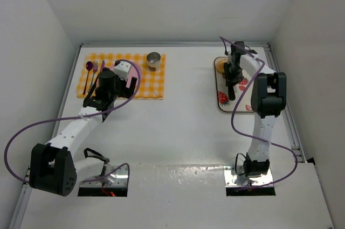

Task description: Place the bread

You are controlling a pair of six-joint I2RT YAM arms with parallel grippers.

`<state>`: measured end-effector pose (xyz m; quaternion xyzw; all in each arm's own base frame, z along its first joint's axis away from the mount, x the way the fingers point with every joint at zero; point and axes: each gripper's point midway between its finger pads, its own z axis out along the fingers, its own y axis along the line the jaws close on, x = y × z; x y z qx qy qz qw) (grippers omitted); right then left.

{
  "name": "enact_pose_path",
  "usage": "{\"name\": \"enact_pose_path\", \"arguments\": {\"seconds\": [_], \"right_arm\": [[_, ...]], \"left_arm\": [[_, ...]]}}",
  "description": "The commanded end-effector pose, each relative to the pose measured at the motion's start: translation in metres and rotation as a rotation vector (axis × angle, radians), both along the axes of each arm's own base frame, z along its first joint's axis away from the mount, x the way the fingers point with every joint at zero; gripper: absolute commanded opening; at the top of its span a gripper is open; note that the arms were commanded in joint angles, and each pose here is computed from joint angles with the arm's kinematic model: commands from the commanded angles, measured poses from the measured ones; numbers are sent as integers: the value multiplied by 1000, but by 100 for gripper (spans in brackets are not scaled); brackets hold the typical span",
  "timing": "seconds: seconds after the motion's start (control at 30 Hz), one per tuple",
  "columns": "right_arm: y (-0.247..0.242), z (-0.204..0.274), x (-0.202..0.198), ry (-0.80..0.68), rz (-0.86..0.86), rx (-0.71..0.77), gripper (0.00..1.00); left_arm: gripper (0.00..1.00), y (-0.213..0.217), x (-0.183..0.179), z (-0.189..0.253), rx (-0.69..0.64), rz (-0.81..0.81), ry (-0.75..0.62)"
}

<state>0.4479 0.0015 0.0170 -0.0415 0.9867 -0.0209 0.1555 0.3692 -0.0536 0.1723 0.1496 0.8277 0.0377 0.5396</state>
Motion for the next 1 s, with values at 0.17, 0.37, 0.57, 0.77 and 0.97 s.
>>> {"name": "enact_pose_path", "arguments": {"seconds": [0.17,0.37,0.57,0.77,0.97], "right_arm": [[26,14,17,-77,-37,88,0],[26,16,19,-150,-96,115,0],[21,21,19,-284,-108,99,0],[22,33,22,-367,-124,120,0],[23,50,16,-453,-112,136,0]], "left_arm": [[100,-2,0,16,-6,1,-49],[100,-2,0,16,-6,1,-49],[100,-2,-2,12,-12,4,-39],[100,-2,-1,14,-14,4,-48],[100,1,0,14,-14,13,-48]]}}
